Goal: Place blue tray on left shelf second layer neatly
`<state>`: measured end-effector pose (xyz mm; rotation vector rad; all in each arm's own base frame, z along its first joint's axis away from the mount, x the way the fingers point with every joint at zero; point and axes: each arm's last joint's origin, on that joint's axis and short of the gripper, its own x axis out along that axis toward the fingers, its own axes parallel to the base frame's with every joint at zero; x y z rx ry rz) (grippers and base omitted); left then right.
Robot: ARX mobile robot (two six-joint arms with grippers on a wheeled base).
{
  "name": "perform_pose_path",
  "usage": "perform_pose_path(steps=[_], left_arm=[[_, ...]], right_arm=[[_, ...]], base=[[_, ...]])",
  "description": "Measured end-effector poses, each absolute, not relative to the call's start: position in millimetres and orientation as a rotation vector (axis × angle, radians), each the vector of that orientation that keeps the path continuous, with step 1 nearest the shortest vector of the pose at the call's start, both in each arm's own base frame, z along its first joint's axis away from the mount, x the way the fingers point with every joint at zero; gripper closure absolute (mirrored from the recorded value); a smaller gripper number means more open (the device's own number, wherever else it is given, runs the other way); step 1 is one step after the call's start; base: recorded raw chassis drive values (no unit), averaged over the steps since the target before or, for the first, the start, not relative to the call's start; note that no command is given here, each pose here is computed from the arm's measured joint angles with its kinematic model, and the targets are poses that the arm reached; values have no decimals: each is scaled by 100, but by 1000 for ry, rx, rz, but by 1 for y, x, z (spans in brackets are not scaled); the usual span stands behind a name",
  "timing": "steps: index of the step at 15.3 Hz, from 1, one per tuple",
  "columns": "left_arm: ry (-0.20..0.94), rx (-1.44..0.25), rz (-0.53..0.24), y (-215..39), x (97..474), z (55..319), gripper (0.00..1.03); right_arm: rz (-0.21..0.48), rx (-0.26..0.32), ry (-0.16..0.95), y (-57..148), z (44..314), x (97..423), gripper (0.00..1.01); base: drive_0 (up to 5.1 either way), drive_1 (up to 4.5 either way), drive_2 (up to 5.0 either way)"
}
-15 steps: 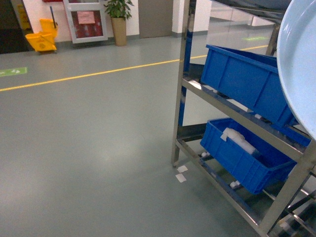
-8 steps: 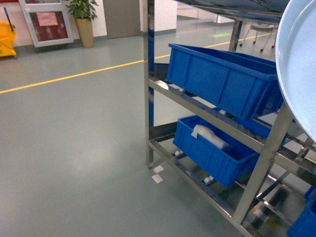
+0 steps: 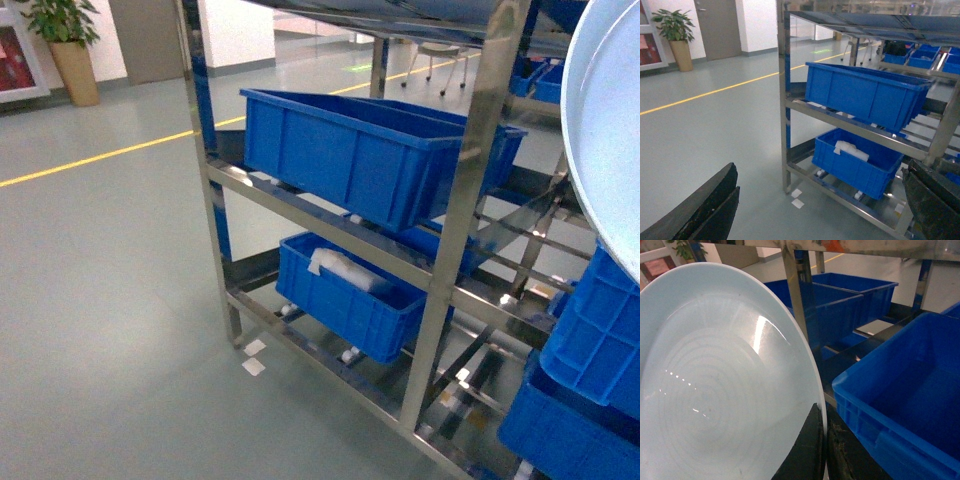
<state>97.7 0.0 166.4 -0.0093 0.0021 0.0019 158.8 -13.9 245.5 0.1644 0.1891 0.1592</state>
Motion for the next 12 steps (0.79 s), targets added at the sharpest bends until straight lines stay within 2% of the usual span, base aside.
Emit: perform_pose_path(steps=[12], left_arm=[[2, -9, 0, 0, 98, 166, 5]], right_arm=[[159, 164, 189, -14, 245, 159, 99]], base=[[-158, -158, -158]])
